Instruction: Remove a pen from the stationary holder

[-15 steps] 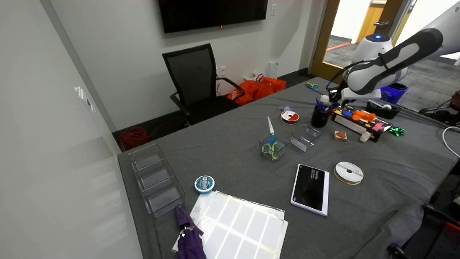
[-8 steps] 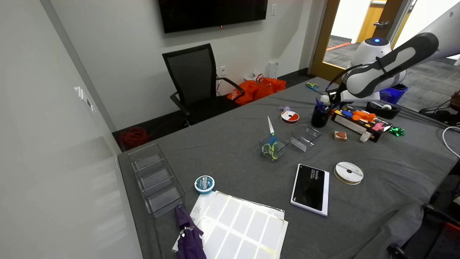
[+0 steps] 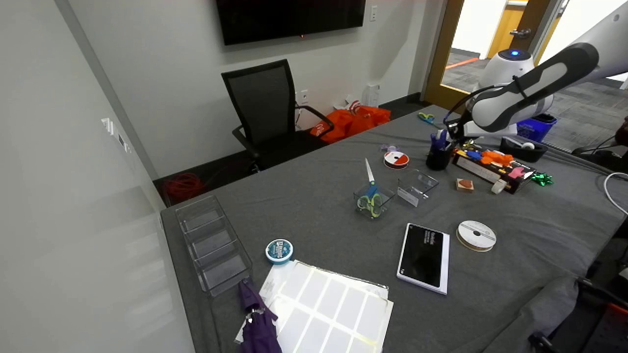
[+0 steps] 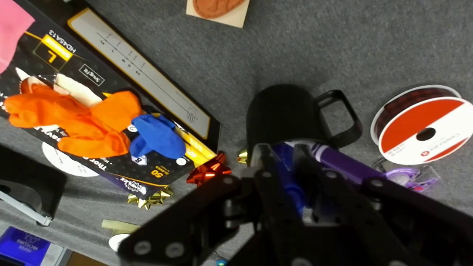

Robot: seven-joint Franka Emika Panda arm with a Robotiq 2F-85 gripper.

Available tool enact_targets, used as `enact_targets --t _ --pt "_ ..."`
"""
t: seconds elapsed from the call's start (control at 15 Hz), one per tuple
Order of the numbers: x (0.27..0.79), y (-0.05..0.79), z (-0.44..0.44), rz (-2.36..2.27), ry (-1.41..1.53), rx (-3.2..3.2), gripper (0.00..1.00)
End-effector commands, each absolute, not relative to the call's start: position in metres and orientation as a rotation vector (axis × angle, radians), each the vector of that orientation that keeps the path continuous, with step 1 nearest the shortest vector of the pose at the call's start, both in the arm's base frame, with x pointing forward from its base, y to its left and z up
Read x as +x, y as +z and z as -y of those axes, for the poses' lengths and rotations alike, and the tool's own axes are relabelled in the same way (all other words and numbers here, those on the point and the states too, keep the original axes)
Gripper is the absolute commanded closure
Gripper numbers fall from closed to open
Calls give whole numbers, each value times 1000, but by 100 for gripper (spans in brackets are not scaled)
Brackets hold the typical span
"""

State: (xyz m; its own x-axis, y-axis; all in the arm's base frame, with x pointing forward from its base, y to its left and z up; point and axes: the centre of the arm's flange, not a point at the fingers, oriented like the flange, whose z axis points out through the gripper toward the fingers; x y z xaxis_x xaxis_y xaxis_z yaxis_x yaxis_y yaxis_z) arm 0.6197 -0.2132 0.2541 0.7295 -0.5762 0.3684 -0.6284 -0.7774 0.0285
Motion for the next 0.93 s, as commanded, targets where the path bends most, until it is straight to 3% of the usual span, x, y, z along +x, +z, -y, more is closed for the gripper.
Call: enact_targets --t 0.0,0.87 --pt "616 269 213 956 544 2805 95" --pt "584 325 196 850 580 2897 95"
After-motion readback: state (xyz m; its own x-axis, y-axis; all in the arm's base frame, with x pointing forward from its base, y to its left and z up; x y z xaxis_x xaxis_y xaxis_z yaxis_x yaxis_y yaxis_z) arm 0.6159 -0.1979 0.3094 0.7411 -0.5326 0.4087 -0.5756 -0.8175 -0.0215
